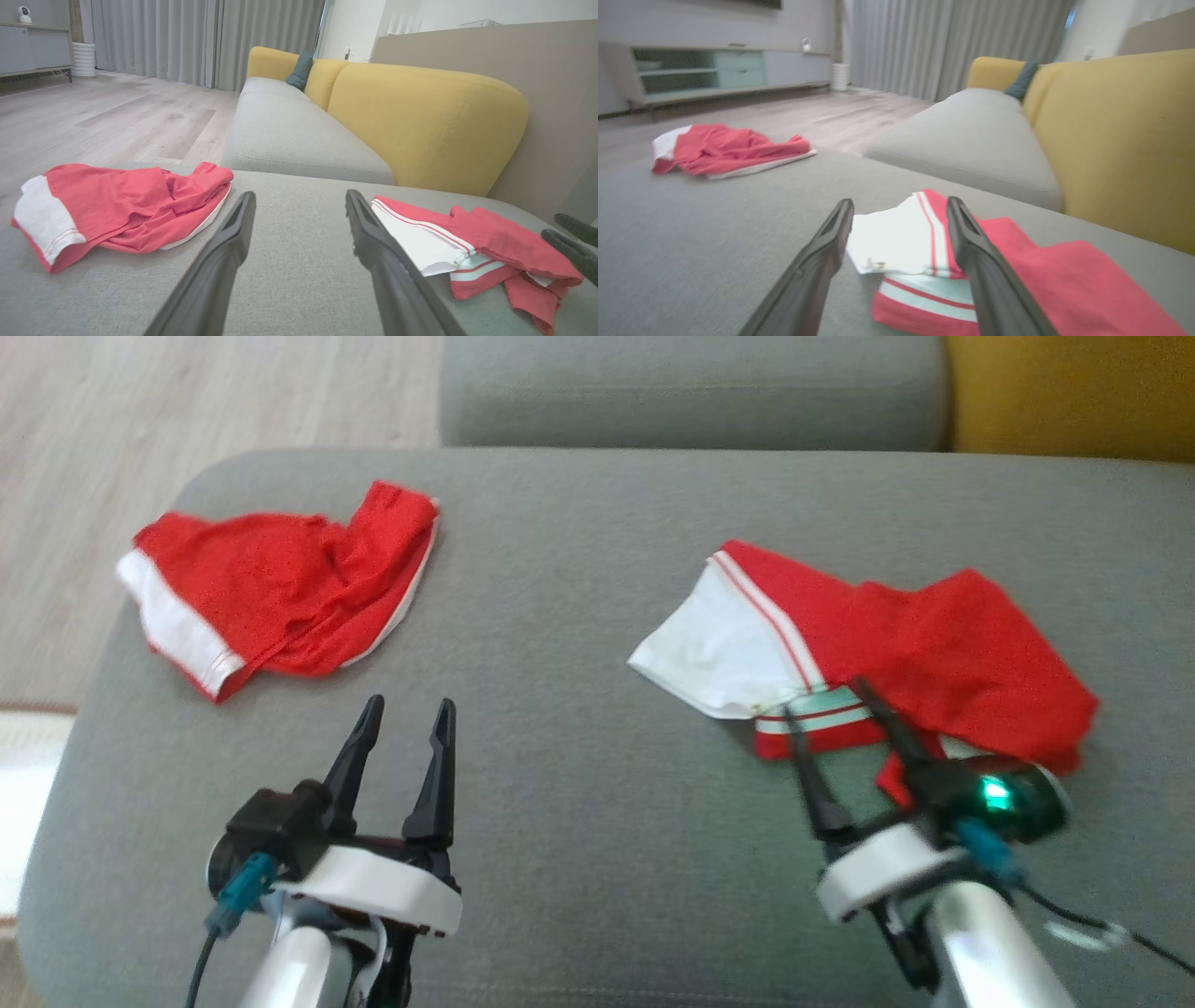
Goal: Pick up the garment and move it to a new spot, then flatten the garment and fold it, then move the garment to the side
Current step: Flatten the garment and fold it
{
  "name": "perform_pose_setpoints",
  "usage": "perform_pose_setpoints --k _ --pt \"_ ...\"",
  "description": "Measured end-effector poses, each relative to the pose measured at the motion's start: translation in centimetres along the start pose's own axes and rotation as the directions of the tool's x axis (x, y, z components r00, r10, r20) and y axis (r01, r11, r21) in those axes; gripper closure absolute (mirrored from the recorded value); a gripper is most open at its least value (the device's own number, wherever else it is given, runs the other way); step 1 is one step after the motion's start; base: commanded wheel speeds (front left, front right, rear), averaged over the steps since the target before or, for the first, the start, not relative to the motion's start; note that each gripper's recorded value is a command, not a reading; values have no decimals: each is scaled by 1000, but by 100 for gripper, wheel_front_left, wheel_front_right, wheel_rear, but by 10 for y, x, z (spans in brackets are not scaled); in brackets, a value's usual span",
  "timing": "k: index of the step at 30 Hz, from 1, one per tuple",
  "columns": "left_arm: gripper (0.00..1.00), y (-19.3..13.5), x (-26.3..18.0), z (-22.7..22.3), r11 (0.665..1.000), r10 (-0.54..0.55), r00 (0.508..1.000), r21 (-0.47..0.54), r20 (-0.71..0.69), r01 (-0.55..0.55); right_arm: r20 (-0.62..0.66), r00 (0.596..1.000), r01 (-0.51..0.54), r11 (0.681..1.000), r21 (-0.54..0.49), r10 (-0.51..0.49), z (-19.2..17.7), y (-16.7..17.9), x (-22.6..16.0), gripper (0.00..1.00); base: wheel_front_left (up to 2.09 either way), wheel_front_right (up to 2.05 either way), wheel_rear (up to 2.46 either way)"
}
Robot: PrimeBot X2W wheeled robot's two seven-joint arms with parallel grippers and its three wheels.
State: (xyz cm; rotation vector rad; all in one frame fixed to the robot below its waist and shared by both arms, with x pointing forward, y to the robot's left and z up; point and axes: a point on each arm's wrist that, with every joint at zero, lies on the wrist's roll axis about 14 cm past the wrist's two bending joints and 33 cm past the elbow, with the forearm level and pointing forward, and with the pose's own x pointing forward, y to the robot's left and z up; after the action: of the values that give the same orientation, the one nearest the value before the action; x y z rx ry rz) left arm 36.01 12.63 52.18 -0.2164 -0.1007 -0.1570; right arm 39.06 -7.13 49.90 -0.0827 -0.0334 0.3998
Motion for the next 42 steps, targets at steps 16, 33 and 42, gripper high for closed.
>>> perform_pose_setpoints --k 16,33,42 --pt "0 43 -9 -18 992 127 990 7 -62 -127 -381 901 -308 923 -230 205 -98 28 51 0 0 0 0" --pt "0 42 -7 -23 991 135 988 -3 -77 -136 -248 926 -325 934 -146 283 -64 58 76 100 0 0 0" --pt "0 30 -5 -10 995 99 994 -16 -34 -100 -7 928 -372 923 -97 373 26 95 82 100 0 0 0"
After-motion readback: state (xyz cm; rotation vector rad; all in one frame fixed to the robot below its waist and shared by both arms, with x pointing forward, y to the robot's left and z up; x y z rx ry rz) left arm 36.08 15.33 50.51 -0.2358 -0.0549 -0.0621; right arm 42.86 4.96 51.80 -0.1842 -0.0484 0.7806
